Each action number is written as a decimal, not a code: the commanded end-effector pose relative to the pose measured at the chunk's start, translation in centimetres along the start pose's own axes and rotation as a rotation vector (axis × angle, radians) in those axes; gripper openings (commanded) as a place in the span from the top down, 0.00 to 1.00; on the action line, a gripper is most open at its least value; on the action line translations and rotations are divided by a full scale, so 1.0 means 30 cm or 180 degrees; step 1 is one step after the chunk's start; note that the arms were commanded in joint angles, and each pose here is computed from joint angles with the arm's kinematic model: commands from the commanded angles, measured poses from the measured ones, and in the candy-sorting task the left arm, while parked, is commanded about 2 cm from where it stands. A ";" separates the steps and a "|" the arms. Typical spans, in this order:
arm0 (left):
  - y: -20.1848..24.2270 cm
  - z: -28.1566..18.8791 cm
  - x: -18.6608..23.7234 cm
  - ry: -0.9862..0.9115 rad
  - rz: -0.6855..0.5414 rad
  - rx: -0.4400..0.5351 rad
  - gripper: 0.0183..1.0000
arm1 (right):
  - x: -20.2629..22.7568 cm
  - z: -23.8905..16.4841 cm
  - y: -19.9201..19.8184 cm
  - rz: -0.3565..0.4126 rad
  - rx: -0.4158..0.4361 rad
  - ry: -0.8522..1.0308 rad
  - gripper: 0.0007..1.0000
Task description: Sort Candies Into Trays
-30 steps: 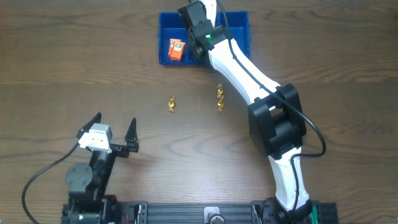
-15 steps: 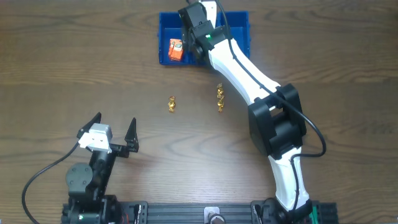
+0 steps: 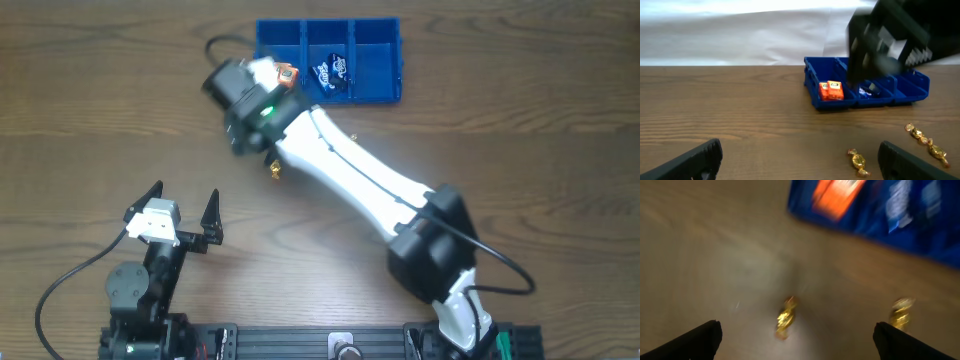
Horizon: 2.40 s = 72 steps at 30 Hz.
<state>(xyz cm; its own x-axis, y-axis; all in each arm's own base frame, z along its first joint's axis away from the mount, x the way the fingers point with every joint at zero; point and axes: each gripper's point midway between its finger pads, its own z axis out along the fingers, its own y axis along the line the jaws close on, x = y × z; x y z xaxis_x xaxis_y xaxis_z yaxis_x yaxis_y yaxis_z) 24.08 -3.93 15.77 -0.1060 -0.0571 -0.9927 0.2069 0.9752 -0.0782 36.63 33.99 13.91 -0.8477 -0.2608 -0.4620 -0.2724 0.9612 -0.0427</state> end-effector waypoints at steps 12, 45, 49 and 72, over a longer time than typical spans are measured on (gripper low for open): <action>-0.007 0.004 0.054 0.0139 0.0019 0.0059 0.00 | 0.232 0.350 0.026 0.0470 0.0203 0.0842 0.00; -0.007 0.004 0.054 0.0139 0.0019 0.0061 0.00 | 0.304 0.386 0.050 0.0907 0.0014 0.1124 0.65; -0.007 0.004 0.054 0.0139 0.0019 0.0059 0.00 | 0.309 0.385 0.047 0.0903 0.0029 0.1143 0.73; -0.007 0.004 0.054 0.0139 0.0019 0.0059 0.00 | -0.208 -0.026 -0.398 0.0818 0.0511 -0.0463 0.89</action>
<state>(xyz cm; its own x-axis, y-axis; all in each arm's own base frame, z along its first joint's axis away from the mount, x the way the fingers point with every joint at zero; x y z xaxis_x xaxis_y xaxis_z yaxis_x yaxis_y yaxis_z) 24.08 -3.93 15.77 -0.1060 -0.0571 -0.9927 0.2069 0.9752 -0.0782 39.75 29.95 10.55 -0.9125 -0.0242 -0.4083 -0.0321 0.9994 0.0125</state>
